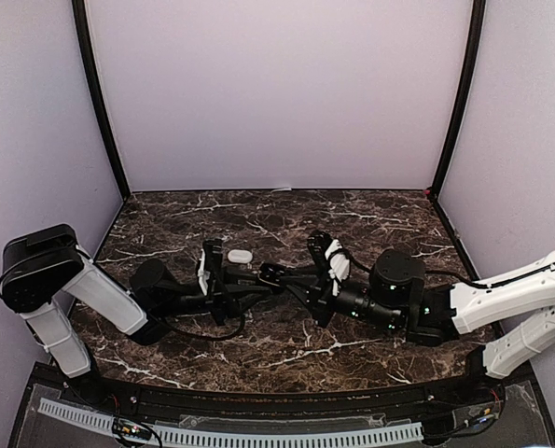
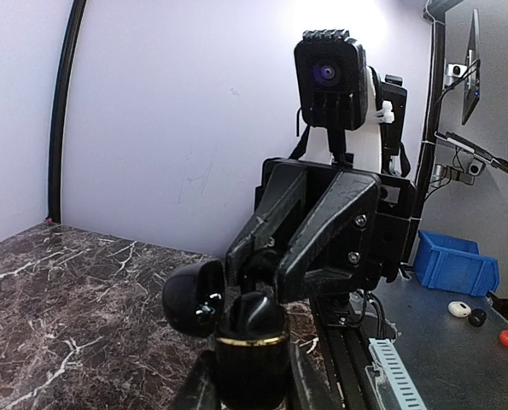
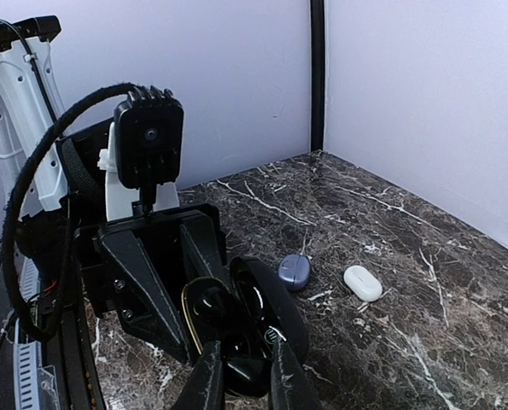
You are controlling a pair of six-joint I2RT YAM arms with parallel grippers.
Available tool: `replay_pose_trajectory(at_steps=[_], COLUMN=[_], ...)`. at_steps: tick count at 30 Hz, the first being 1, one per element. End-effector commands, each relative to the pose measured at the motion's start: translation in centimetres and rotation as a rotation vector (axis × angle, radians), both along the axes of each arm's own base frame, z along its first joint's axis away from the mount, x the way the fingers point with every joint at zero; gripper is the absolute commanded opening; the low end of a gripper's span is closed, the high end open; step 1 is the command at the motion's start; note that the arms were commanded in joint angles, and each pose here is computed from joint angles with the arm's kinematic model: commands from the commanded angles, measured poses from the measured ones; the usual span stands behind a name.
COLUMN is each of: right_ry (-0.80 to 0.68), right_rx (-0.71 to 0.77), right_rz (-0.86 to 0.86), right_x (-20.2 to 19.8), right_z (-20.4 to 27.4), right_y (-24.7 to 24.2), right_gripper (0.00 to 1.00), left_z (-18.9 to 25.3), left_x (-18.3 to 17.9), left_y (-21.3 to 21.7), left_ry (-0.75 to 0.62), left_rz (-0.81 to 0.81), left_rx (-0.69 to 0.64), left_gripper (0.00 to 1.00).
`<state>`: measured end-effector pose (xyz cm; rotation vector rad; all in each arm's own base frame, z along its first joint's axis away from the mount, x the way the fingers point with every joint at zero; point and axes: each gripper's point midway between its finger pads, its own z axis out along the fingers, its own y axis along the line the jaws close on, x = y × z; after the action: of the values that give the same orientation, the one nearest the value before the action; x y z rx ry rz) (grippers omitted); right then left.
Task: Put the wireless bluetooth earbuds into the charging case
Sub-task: Insert the right earbud into the right side groove of the charging case.
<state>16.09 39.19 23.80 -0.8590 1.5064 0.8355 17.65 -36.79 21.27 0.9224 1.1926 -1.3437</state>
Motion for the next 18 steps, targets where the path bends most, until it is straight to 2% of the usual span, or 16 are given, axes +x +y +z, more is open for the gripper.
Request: replay_pose_trajectory(at_steps=[1, 18], right_ry=[0.048, 0.09], right_rx=[0.022, 0.086], right_rz=[0.042, 0.001], right_x=[-1.0, -1.3], right_z=[1.2, 2.1], right_y=[0.2, -2.6], right_gripper=[0.1, 0.07], left_z=[4.5, 1.4], left_x=[-1.9, -3.9], left_y=[1.4, 2.1], left_ry=[-0.214, -0.369], left_rz=[-0.004, -0.042], left_rx=[-0.136, -0.077], left_gripper=[0.04, 0.04])
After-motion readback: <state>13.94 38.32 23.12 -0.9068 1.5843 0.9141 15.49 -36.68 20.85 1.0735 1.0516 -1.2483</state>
